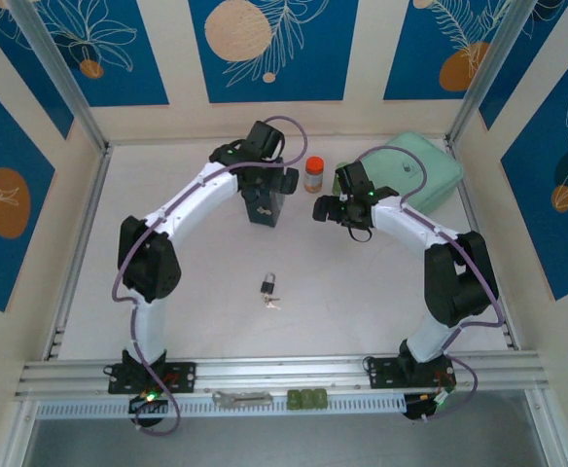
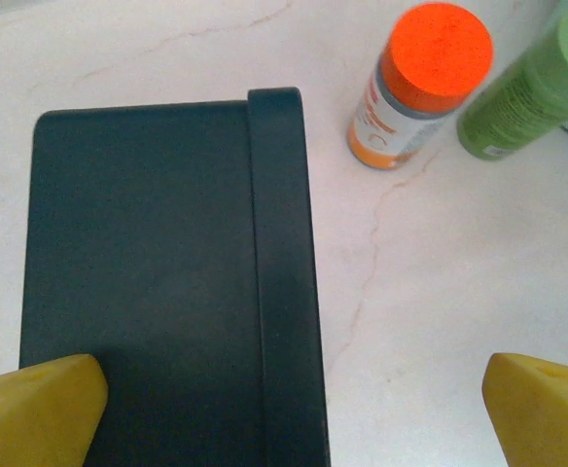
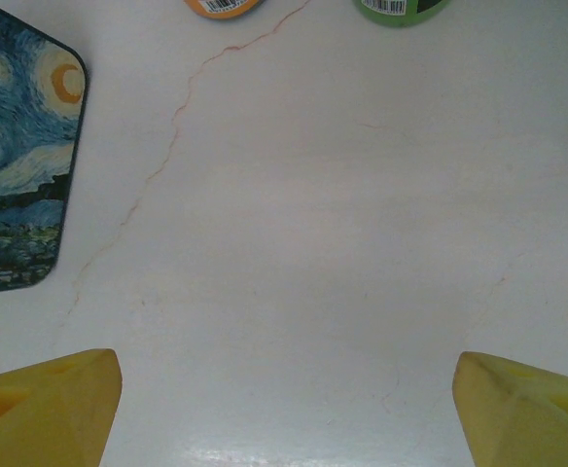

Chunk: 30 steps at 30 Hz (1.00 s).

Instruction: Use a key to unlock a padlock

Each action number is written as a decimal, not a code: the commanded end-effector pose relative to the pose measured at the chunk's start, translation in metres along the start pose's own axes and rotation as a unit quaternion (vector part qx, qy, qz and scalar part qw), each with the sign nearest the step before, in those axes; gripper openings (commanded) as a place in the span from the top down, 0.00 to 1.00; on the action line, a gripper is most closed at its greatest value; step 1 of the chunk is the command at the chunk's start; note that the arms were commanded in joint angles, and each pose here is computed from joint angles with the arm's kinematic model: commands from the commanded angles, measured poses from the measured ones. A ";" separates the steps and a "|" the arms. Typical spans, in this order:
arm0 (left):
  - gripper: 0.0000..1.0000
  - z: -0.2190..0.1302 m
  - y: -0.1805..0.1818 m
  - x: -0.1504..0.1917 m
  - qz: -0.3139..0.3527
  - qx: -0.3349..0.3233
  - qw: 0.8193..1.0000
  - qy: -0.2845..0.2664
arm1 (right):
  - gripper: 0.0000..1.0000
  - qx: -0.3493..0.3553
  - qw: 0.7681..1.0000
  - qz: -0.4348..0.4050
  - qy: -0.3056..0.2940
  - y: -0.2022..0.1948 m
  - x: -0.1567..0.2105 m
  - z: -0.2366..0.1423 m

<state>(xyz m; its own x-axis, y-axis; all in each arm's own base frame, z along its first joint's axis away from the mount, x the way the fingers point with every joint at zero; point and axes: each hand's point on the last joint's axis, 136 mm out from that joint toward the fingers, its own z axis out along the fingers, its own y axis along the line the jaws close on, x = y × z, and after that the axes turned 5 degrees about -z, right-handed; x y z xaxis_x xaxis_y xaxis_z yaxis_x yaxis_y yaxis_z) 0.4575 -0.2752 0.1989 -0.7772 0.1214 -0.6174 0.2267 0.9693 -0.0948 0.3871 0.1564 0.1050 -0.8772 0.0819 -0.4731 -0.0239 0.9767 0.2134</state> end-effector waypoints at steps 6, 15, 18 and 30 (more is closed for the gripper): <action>0.00 0.006 0.028 0.009 -0.008 -0.020 1.000 0.013 | 0.11 -0.029 1.000 0.009 0.002 0.014 -0.002 0.005; 0.00 0.007 0.034 0.004 -0.016 -0.012 1.000 -0.002 | 0.11 -0.032 0.999 -0.003 0.007 0.025 -0.005 0.009; 0.00 0.015 0.038 0.011 -0.023 -0.015 1.000 0.004 | 0.11 -0.028 1.000 -0.006 0.007 0.024 -0.006 0.008; 0.06 0.035 0.073 0.031 -0.065 -0.029 0.997 0.008 | 0.11 -0.057 0.998 0.011 0.014 0.036 -0.006 0.019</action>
<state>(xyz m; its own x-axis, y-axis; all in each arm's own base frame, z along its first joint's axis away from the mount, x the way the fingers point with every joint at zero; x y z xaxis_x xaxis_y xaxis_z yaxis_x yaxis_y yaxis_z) 0.4731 -0.2065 0.1542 -0.7906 0.0185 -0.6120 0.0957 0.9910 -0.0937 0.3941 0.1795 0.0952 -0.8895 0.0767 -0.4504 -0.0492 0.9640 0.2614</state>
